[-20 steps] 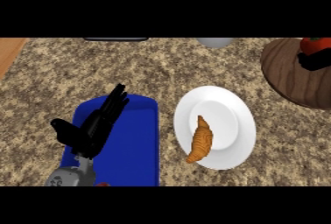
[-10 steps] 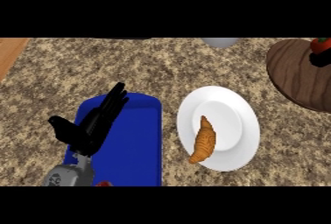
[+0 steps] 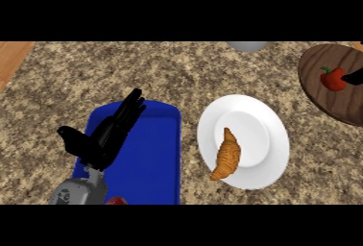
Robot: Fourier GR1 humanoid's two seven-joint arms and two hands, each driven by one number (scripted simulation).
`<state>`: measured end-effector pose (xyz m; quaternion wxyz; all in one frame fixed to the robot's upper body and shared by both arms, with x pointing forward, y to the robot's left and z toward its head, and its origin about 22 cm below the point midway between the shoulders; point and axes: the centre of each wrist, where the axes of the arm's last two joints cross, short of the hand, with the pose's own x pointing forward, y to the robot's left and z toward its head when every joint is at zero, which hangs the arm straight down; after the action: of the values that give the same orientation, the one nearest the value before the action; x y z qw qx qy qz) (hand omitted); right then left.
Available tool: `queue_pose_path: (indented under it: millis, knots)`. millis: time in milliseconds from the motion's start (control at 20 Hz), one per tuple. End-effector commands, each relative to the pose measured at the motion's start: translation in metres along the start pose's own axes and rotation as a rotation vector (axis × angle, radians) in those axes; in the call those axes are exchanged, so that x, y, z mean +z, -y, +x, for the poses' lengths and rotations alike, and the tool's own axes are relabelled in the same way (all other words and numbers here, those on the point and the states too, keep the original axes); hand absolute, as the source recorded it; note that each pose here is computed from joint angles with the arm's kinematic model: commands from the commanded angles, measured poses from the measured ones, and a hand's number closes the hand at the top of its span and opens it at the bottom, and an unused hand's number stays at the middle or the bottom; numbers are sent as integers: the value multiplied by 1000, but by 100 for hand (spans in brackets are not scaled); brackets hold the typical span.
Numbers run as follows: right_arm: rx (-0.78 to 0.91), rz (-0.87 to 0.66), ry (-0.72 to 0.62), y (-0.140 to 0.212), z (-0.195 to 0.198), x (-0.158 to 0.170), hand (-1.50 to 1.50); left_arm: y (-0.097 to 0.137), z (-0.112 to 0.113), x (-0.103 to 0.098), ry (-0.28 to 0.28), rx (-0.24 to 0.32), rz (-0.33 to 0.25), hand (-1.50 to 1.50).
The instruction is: Pick the bell pepper from the plate and place it in the bowl
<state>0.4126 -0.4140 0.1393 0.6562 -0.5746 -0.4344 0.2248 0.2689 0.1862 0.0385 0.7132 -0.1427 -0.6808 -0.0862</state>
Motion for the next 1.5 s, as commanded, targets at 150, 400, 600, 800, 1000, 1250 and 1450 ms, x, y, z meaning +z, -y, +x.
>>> queue_pose_path:
  millis: [150, 400, 600, 800, 1000, 1250, 1450]
  knots:
    - [-338, -56, 33, -8, -8, -1, -150, 0, -2, 2, -4, -9, 1, 0]
    - [-716, -305, 155, 16, -9, -5, -150, -6, -15, 8, -26, 24, 33, 0]
    - [-882, -315, 304, 2, -21, 1, -150, -16, -5, -1, -21, 20, 93, 0]
    - [-982, -324, 372, -16, -43, 16, -150, -21, -23, 18, -46, 22, 105, 0]
    - [-1041, -315, 439, -13, -68, 32, -150, -26, -17, 26, -46, 23, 139, 0]
    - [-1047, -276, 484, -51, -96, 76, -150, -33, -20, 34, -52, 23, 181, 0]
    - [-990, -248, 518, -75, -141, 125, 150, -42, -18, 37, -67, 22, 219, 0]
